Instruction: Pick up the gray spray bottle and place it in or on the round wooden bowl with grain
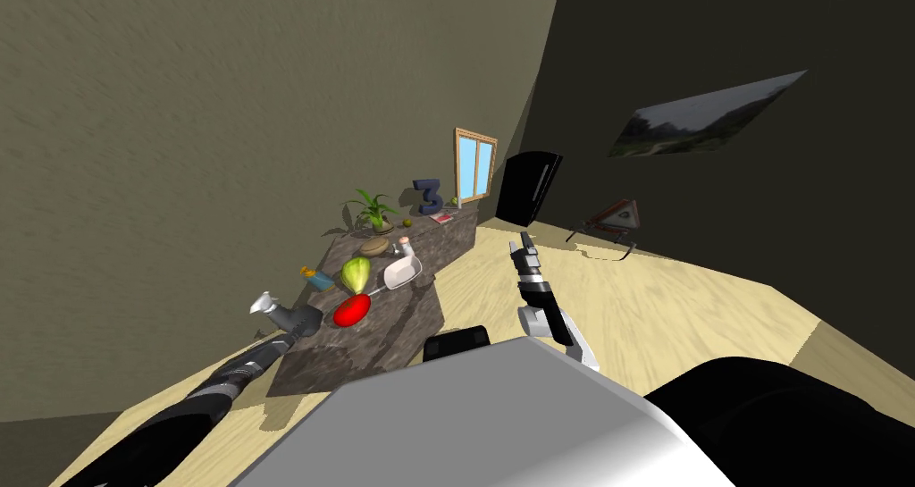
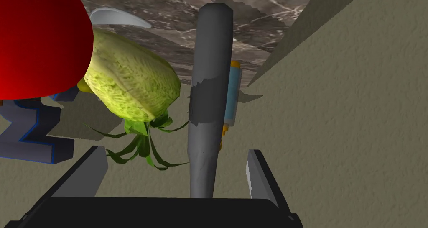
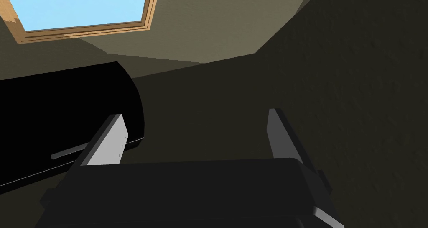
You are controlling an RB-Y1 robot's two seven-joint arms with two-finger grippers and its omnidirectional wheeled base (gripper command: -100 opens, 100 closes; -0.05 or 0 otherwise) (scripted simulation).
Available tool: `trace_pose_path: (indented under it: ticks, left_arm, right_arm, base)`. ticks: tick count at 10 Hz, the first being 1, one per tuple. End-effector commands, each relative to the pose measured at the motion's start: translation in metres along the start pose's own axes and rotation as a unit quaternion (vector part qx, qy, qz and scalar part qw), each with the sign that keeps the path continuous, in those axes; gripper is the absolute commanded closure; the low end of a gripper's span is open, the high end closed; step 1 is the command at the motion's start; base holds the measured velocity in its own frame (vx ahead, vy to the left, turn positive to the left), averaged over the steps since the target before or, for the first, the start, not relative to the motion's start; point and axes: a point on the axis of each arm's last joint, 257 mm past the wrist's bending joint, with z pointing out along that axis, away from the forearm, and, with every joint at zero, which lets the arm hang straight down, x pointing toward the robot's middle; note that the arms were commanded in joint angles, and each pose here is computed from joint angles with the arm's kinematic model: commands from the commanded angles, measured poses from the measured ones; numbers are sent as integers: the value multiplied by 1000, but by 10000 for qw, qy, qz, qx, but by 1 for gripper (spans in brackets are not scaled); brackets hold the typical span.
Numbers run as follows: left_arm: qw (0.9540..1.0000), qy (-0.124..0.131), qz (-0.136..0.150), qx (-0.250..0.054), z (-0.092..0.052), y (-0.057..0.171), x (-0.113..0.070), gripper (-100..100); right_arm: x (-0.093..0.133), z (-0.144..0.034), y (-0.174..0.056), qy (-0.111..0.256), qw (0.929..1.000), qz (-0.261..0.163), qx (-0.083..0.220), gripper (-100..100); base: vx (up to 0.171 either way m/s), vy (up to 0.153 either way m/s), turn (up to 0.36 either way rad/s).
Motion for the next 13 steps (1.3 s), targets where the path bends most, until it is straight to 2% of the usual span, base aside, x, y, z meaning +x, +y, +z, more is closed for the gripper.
trace_pose_path:
  ticks: [1, 4, 5, 6, 7, 8, 9, 13]
  left_arm:
    - [9996, 28, -31, -291, -2, 21, -1, -100]
    - [9964, 62, -42, -845, -9, 62, -10, -100]
    - [9974, 51, -38, -716, -5, 51, -9, -100]
    - [9971, 55, -42, -752, -5, 54, -9, 0]
    - [9968, 52, -65, -793, -2, 59, -5, -100]
    - [9969, 53, -57, -777, -4, 57, -7, -100]
    - [9969, 53, -57, -778, -3, 57, -6, 100]
    - [9970, 50, -59, -775, -3, 57, -7, 100]
  right_arm:
    - [0, 0, 0, 0, 10000, 0, 0, 0]
    - [0, 0, 0, 0, 10000, 0, 0, 0]
    - [0, 0, 0, 0, 10000, 0, 0, 0]
    - [0, 0, 0, 0, 10000, 0, -1, 0]
    - [0, 0, 0, 0, 10000, 0, -1, 0]
    - [0, 0, 0, 0, 10000, 0, -1, 0]
    - [0, 0, 0, 0, 10000, 0, -1, 0]
    - [0, 0, 0, 0, 10000, 0, -1, 0]
  base:
    - [90, -51, -41]
    - [62, -36, 0]
    - [9, -14, 15]
    - [0, 0, 0]
    - [-5, 7, -20]
    - [0, 0, 0]
    - [0, 0, 0]
    - [0, 0, 0]
